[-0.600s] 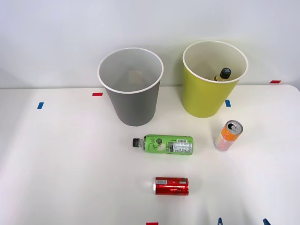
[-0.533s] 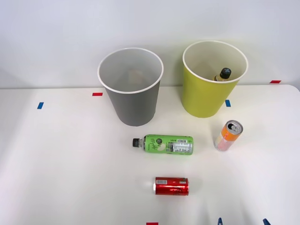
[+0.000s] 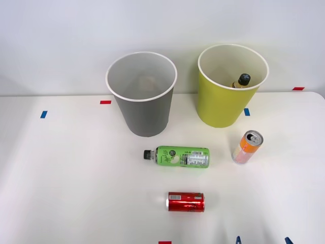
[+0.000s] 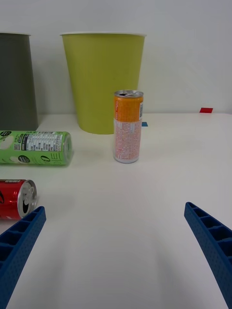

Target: Put cans in the gray bin, plastic bottles in the light green bin

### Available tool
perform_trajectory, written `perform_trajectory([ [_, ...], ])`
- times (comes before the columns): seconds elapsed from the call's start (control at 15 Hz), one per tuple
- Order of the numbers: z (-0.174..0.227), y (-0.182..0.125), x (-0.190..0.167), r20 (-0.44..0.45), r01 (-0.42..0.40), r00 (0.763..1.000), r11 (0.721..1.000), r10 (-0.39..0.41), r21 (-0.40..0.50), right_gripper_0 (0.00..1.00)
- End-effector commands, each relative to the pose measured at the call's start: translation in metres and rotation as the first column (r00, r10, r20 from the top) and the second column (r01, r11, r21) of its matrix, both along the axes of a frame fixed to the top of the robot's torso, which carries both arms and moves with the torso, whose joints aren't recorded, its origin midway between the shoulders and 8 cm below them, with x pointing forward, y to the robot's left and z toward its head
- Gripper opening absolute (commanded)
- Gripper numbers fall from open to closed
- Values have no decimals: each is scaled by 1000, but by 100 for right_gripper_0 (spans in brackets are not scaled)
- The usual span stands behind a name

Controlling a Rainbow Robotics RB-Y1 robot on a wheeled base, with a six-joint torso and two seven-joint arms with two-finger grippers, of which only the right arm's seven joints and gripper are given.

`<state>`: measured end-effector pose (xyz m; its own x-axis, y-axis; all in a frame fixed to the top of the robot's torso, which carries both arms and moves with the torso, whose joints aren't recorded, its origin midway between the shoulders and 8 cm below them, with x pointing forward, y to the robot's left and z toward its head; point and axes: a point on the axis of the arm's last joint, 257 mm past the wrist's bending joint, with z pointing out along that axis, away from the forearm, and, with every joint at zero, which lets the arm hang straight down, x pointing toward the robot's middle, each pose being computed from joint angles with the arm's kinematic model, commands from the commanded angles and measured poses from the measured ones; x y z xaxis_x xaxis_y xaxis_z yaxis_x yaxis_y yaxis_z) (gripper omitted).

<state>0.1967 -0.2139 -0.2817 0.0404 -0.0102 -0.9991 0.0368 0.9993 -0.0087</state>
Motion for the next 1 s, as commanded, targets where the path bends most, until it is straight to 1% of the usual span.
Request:
perform_trajectory([
  [0.07, 0, 0, 0, 0, 0, 1000, 1000, 0, 0, 100],
  [1.0, 0, 0, 0, 0, 0, 1000, 1000, 0, 0, 100],
])
